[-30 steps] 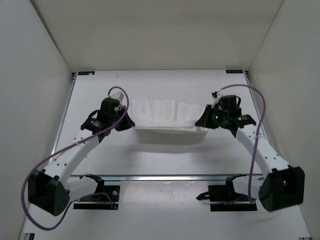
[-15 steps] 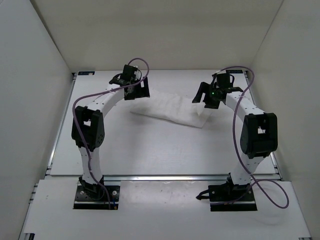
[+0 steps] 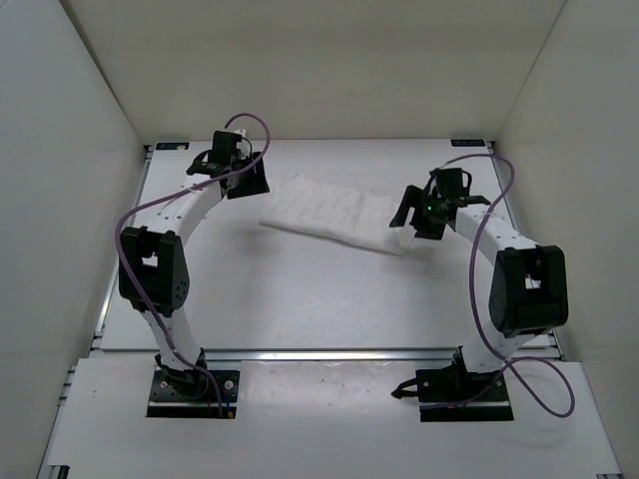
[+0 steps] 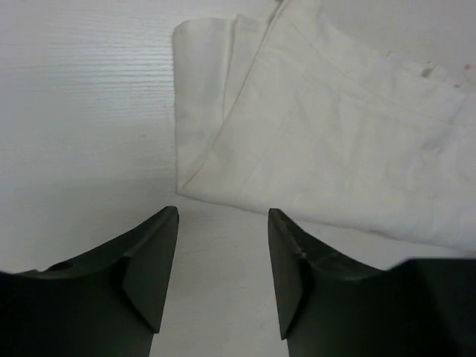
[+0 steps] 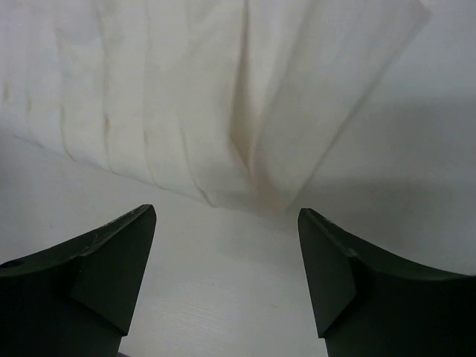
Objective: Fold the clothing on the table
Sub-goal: Fold the skirt
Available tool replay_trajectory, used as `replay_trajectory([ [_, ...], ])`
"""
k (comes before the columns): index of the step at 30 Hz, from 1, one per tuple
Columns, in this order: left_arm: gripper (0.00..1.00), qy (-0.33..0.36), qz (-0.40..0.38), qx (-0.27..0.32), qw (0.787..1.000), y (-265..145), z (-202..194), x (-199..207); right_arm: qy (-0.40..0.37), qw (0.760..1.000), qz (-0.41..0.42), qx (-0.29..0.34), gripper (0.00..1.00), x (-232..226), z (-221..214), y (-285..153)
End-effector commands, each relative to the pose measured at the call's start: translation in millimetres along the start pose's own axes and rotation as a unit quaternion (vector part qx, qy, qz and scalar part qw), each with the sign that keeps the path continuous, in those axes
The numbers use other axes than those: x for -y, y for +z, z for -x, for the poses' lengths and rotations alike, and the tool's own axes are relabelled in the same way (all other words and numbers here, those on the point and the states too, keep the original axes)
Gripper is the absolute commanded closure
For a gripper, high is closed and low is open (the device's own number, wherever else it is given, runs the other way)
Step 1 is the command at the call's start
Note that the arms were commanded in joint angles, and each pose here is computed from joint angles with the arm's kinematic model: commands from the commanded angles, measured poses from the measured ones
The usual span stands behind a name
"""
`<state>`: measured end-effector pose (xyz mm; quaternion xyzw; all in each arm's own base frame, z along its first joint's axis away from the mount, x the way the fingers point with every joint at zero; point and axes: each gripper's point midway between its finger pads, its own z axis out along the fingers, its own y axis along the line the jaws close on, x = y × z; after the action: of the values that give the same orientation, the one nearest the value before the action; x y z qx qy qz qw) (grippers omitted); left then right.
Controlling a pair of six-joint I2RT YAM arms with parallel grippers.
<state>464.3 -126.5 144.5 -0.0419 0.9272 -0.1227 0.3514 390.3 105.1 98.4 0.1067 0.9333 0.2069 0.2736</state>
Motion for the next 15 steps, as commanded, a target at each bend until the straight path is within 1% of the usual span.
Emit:
replay_trajectory([
  [1,0.42,0.039,-0.047,0.023,0.998,-1.1,12.2,23.3,0.037,0.999,-0.026,0.011,0.24,20.2,-18.9,-11.6],
  [2,0.66,0.04,-0.048,0.02,0.998,4.2,11.3,25.3,0.046,0.998,-0.028,0.019,0.19,24.0,-19.5,-11.0],
  [3,0.89,0.044,-0.052,0.024,0.997,7.4,13.6,29.1,0.054,0.998,-0.029,0.014,0.18,25.0,-22.2,-8.3],
  [4,1.0,0.045,-0.053,0.02,0.997,16.1,10.1,31.0,0.057,0.998,-0.032,0.01,0.19,28.5,-25.0,-6.1],
  [5,1.0,0.057,-0.054,0.017,0.997,22.0,7.2,33.7,0.063,0.997,-0.038,-0.004,0.18,29.8,-30.1,-1.7],
  [9,1.0,0.062,-0.029,0.01,0.998,38.6,-3.0,32.4,0.05,0.998,-0.046,-0.01,0.17,26.5,-27.5,13.5],
  [10,1.0,0.055,-0.027,0.005,0.998,42.7,-5.5,28.5,0.044,0.998,-0.04,-0.002,0.17,19.1,-20.1,17.6],
  [13,1.0,0.04,-0.023,0.001,0.999,49.4,-8.0,17.3,0.036,0.998,-0.057,0.012,0.16,13.0,-1.4,27.1],
  [15,1.0,0.032,-0.012,-0.002,0.999,55.5,-6.9,3.7,0.035,0.998,-0.057,0.008,0.15,9.7,5.2,33.1],
])
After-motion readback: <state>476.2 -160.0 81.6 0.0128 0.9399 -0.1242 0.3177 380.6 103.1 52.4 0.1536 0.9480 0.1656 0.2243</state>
